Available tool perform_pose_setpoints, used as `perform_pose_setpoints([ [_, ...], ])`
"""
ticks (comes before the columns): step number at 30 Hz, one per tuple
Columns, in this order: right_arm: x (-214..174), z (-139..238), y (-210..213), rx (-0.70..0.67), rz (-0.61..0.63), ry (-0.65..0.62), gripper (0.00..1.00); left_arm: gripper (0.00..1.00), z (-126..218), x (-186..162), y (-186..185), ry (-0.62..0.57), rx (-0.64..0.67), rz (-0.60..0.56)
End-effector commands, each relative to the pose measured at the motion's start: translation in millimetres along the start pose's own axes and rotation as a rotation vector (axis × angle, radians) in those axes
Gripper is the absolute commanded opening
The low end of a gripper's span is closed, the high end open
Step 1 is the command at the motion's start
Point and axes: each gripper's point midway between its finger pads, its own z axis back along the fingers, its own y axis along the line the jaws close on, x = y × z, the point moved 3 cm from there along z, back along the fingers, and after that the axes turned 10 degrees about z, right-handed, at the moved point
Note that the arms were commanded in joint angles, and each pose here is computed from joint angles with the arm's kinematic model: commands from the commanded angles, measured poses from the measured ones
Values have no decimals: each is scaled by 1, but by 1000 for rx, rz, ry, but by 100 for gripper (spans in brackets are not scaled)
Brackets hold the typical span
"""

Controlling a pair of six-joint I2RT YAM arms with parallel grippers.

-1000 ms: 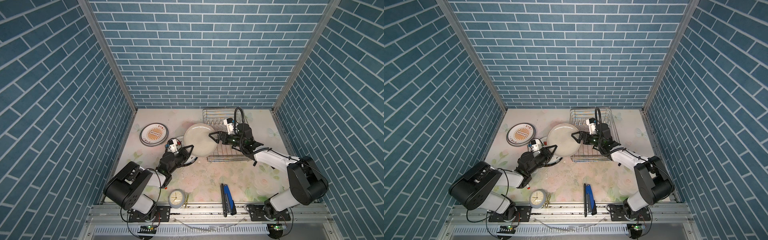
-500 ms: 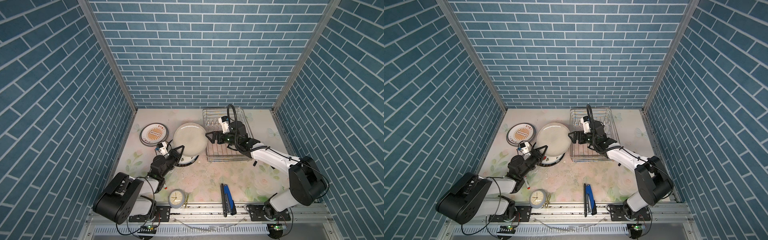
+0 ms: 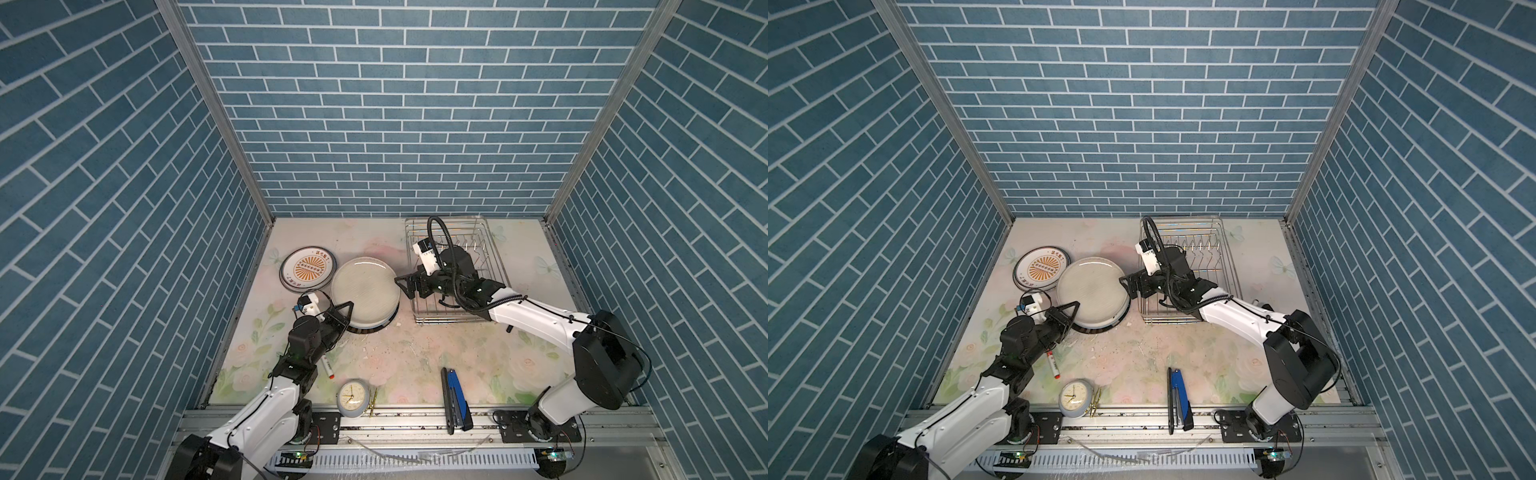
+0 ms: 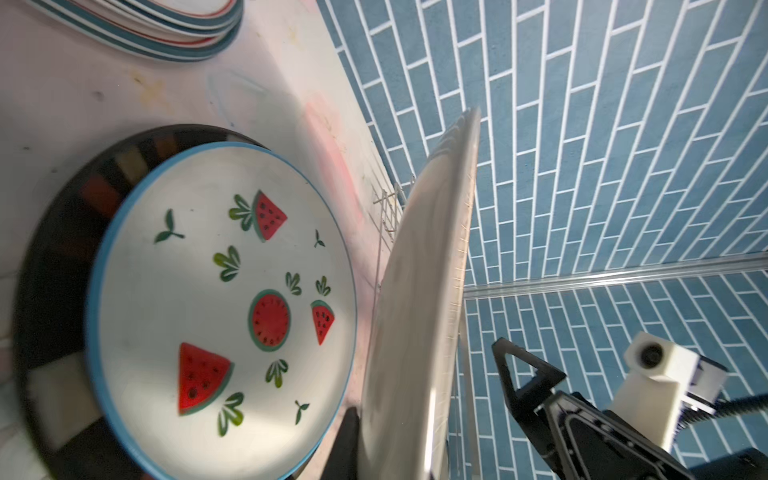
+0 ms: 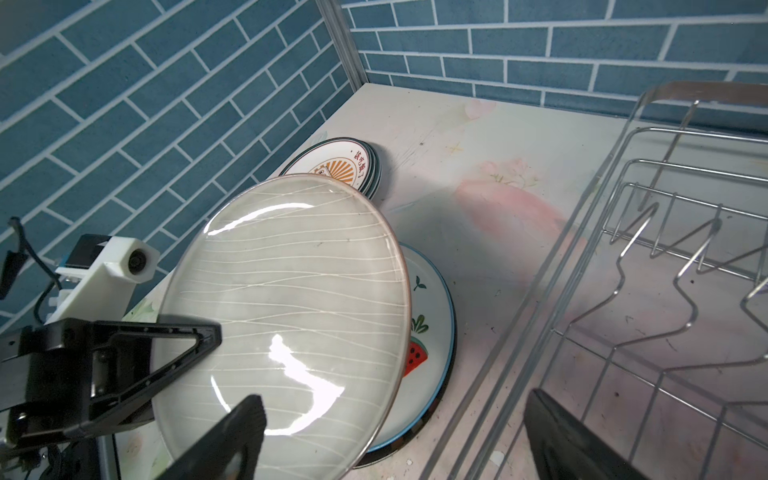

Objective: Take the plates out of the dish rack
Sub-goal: 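Carry the grey plate over the watermelon plate with the left gripper while the right releases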

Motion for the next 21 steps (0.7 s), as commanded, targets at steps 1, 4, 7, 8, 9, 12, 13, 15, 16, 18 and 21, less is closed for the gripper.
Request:
perform_pose_setpoints([
  [1,18,-4,18,49,126,-17,96,0,-2,9,-17,-38,-42,-32],
  [4,12,-12,28,83,161,24,95,0,-9,10,-12,-31,-40,-15],
  [7,5,-20,36,105,192,62,94,0,-15,11,-9,-27,-33,-6],
  [8,3,-22,38,110,200,72,94,0,-17,11,-8,-26,-27,-5],
  [9,0,-24,40,112,208,82,94,0,-19,11,-6,-24,-21,-2],
  [12,-5,-29,44,123,226,104,94,0,-21,12,0,-31,-5,3],
  [13,-7,-31,44,128,228,113,94,0,-22,12,3,-35,6,5],
  [15,-11,-37,44,133,226,139,94,0,-23,12,6,-34,17,10],
  [16,-14,-40,44,134,225,155,94,0,-24,12,6,-29,14,11],
  [18,-17,-46,43,137,223,182,93,0,-25,12,7,-31,22,11],
  [21,-18,-54,44,142,228,203,91,7,-28,12,11,-24,47,15],
])
